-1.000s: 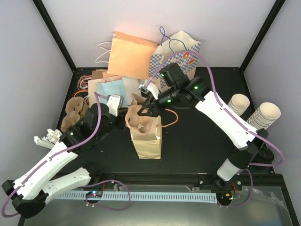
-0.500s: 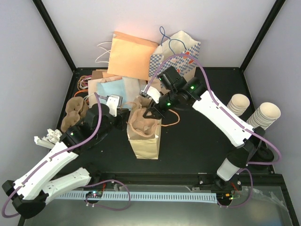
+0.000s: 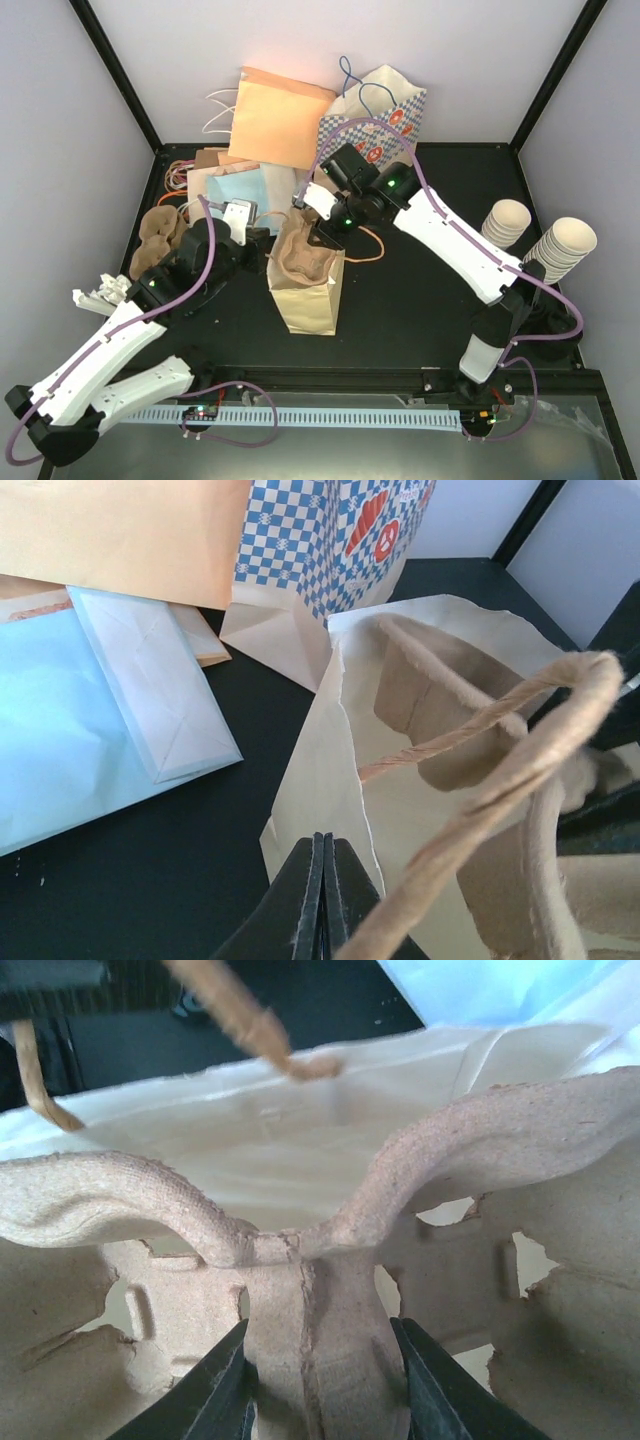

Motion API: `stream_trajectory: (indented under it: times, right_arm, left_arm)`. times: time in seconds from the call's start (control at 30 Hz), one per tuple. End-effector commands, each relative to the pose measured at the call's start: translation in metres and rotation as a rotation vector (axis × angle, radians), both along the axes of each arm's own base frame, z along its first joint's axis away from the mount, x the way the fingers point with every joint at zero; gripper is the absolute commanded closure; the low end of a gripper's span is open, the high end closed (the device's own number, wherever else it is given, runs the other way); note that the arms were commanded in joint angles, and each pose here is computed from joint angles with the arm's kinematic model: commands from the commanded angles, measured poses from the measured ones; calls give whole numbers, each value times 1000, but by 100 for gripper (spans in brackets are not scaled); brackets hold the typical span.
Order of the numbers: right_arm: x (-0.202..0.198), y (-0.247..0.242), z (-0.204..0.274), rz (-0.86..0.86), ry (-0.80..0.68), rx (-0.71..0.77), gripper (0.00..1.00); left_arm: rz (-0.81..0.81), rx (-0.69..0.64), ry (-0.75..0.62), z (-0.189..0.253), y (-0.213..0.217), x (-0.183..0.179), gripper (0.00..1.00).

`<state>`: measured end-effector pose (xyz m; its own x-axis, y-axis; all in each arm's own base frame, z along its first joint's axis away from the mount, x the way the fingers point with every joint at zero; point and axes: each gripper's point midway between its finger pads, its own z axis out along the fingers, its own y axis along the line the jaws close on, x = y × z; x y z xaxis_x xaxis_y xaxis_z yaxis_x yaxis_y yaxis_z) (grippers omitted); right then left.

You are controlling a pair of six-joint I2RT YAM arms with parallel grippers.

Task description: Pack the takeout coffee

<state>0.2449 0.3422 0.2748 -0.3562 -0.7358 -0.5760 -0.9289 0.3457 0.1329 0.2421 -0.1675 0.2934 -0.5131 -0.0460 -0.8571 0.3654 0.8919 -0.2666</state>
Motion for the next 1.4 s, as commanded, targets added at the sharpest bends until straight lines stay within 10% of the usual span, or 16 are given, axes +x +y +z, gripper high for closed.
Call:
stream_trajectory:
  times: [0.0,0.9,1.37]
  right_arm:
    - [-5,-13,-9,6,-81,-98,64]
    - [-36,-22,-72,6,-154,-400,63]
    - [-31,-3,-53,-39,-121,-363,62]
  left_arm:
    - [13,6,-28,13,4,4,98]
    - [97,-39,-18,17,12,20,93]
    - [-149,-218,-32,29,-37,7,95]
